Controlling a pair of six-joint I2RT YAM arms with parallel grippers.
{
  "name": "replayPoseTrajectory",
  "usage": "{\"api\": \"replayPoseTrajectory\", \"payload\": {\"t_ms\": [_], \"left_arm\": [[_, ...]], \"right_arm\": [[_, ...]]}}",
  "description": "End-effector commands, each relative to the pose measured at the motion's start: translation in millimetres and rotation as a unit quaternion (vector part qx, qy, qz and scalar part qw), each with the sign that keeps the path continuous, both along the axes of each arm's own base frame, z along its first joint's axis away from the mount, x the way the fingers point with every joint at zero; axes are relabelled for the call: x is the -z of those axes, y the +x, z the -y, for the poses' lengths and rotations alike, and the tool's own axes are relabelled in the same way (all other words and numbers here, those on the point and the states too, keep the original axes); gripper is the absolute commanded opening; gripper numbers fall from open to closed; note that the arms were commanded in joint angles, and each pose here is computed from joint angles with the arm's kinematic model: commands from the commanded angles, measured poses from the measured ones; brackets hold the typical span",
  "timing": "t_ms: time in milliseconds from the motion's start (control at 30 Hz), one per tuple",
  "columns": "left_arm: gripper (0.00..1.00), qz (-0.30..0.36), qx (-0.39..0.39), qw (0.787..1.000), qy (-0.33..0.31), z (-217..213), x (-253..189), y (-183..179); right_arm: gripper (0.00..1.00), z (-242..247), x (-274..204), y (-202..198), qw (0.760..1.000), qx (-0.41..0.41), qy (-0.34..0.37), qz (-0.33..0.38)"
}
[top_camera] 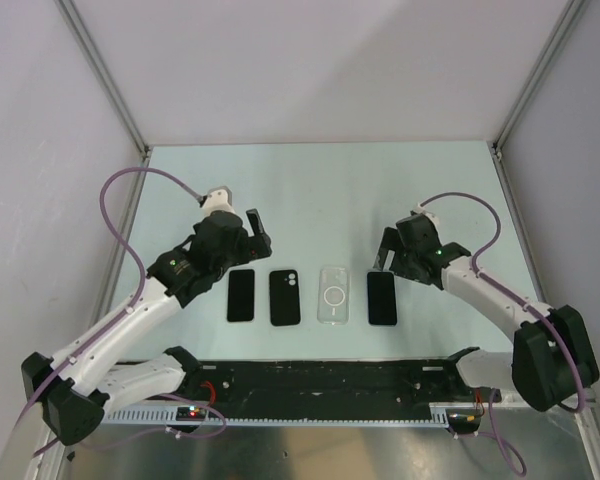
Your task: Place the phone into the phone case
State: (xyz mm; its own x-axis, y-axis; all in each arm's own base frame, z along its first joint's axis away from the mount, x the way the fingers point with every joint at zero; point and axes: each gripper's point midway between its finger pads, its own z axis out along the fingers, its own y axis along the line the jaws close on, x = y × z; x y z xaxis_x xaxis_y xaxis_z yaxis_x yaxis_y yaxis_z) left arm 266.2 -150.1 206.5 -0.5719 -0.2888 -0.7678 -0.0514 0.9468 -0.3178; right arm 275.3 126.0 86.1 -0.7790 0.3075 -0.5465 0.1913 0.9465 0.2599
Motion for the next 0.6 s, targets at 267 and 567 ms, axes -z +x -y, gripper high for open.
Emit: {"api": "replayPoseTrajectory", "payload": {"t_ms": [267,567], "left_arm": [[0.98,0.005,0.004,1.0,-0.022,5.2,-5.1,4.5],[0.98,-0.018,0.016,0.999,-0.038,17.5,7.6,5.1]], "right_arm": [[1.0,-16.4,36.8,-15.7,0.999,-0.008,-0.016,-0.03],[1.0,-14.6,43.3,-39.0,0.998,-0.025,-0.033,-0.045]]}}
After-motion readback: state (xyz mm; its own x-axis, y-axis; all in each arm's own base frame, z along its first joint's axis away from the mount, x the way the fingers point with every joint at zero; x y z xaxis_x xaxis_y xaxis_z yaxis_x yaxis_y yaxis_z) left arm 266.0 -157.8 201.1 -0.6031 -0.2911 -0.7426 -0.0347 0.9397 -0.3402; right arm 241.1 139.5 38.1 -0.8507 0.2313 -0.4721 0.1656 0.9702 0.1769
